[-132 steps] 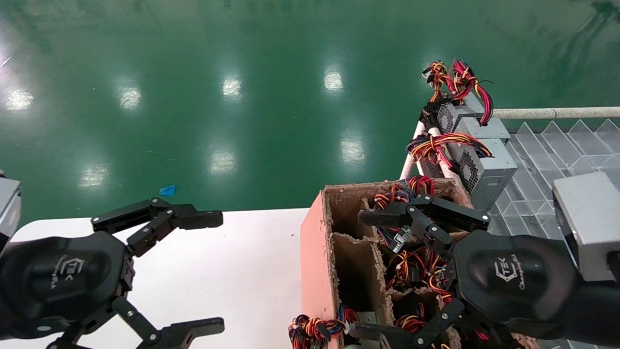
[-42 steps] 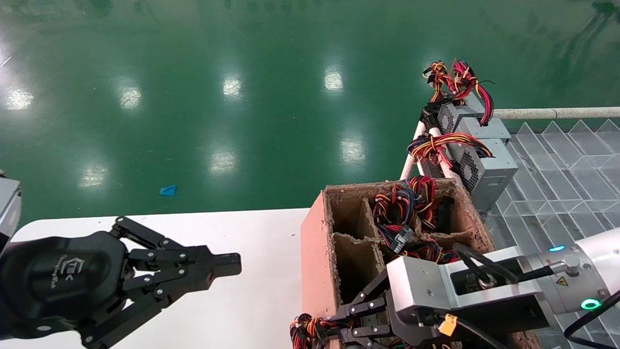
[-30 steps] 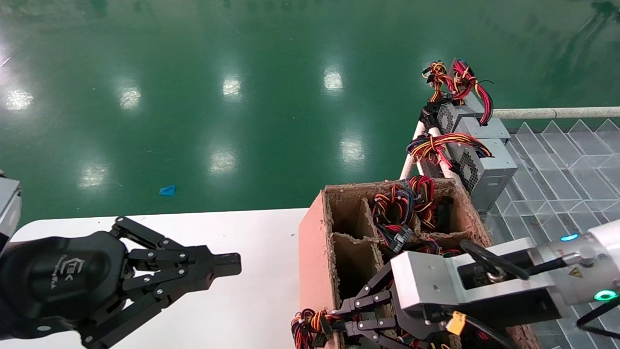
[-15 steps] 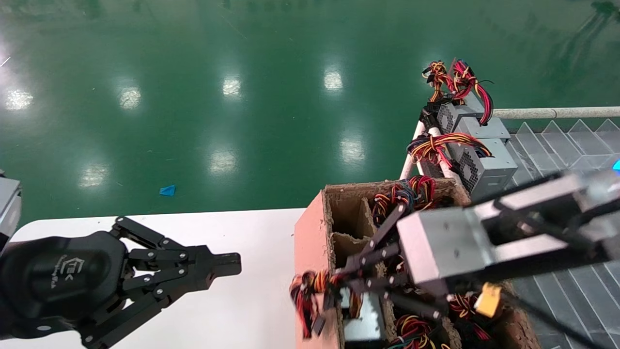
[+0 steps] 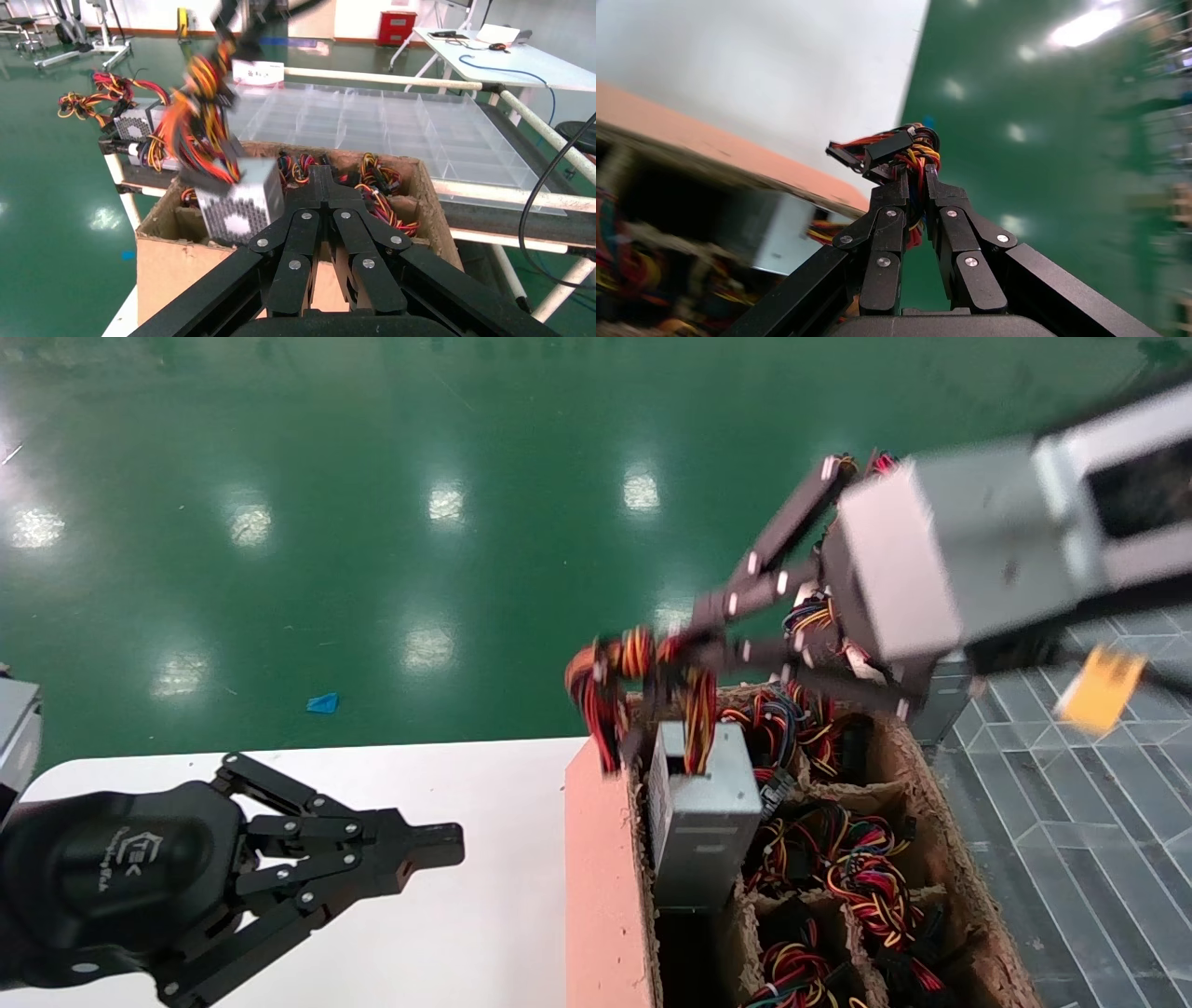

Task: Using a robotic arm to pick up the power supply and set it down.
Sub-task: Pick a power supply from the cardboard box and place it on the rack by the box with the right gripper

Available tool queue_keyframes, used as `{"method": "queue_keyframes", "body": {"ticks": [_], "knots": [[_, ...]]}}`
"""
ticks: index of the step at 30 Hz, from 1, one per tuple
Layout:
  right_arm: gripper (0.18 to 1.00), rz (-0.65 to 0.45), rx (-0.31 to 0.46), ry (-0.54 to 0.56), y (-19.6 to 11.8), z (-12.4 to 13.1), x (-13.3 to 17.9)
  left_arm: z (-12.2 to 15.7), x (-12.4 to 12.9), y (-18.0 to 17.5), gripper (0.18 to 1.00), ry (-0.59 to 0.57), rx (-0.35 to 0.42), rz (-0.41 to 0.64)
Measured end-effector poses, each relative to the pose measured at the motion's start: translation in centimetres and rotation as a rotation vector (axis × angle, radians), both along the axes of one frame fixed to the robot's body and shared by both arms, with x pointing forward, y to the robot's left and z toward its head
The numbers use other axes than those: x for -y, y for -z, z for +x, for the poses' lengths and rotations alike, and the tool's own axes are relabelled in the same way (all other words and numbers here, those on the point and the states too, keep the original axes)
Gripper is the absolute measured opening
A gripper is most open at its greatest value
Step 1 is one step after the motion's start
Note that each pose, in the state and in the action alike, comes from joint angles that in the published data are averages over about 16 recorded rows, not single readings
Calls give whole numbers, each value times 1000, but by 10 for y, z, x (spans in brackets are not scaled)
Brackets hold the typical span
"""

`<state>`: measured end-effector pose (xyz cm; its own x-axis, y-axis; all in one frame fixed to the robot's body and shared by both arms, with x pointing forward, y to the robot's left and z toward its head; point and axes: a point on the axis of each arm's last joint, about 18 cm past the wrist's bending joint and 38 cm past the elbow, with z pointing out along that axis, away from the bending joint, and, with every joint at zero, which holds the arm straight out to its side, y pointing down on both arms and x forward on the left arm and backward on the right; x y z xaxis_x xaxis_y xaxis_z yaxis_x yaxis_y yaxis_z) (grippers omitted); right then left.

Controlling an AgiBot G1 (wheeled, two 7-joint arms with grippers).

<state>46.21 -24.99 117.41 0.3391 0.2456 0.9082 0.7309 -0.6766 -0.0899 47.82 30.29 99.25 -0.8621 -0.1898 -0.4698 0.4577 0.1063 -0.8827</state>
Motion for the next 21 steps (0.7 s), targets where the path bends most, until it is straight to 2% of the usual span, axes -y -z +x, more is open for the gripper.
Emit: {"method": "queue_keyframes", "body": {"ticks": [9, 21], "knots": [[217, -6, 155, 23, -45, -22, 9, 0, 0, 0, 191, 0, 0, 0], [215, 23, 252, 131, -73, -47, 44, 0, 0, 0, 191, 0, 0, 0]]}}
